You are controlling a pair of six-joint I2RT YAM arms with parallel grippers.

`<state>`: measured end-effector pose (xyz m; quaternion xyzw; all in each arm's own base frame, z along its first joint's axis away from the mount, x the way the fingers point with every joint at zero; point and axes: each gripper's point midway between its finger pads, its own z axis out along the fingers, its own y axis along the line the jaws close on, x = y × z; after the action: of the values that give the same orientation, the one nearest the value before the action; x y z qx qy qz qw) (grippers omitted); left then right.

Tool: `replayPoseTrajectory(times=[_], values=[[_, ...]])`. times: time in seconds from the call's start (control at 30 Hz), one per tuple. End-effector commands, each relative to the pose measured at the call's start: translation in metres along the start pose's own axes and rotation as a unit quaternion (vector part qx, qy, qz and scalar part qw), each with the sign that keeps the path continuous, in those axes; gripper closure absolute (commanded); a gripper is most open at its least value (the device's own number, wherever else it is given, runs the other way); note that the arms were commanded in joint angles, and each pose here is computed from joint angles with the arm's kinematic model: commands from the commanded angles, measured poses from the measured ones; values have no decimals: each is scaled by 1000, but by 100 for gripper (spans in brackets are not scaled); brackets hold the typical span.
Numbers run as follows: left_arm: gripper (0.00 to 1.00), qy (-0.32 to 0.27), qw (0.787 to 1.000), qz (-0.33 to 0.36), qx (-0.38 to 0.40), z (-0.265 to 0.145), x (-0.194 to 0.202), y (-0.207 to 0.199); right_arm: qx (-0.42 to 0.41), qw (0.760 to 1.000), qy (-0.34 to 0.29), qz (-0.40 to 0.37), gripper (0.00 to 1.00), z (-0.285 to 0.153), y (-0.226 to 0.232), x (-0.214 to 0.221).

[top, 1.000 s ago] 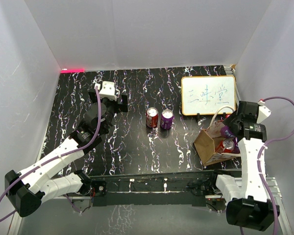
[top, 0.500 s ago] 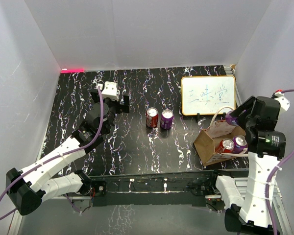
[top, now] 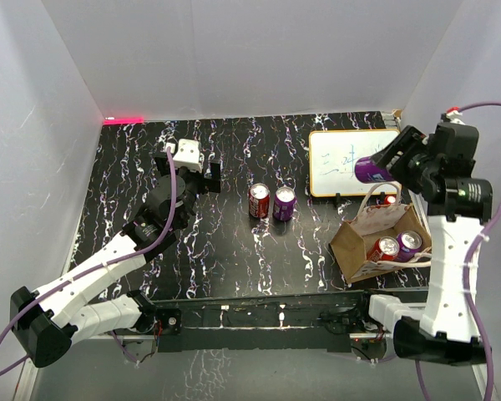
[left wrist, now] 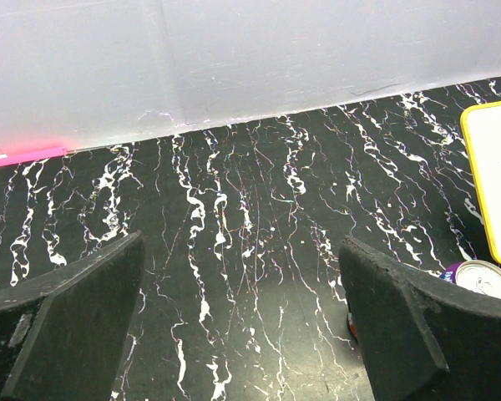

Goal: Take the beverage out of the canvas bag

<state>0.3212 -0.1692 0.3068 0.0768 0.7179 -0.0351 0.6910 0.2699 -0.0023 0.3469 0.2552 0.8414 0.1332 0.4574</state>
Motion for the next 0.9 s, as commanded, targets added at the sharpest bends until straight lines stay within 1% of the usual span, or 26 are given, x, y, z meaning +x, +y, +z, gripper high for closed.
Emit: replayPoseTrajectory(times=[0.0,0.23,0.3,0.37,0.57,0.7,0.77,0.87], values=[[3,-8,1000,-5,-2,0,-5,0,-146,989,-24,-29,92,-8,63,-25],[3,-3,1000,-2,-4,2,-2,0,-212,976,46,-33,92,5,95,-9],[3,-2,1000,-2,-4,2,-2,-1,-220,971,80,-50,92,10,107,7],[3,0,1000,-1,-4,3,-1,-1,-233,965,101,-71,92,10,128,28],[3,6,1000,4,-12,6,3,2,-255,950,139,-118,92,4,182,84],[3,6,1000,5,-24,7,3,8,-220,947,162,-172,92,13,199,135],[3,4,999,4,-35,7,1,14,-181,949,160,-203,92,23,198,155],[3,-1,998,1,-63,7,-3,29,-142,945,165,-243,92,38,197,187]])
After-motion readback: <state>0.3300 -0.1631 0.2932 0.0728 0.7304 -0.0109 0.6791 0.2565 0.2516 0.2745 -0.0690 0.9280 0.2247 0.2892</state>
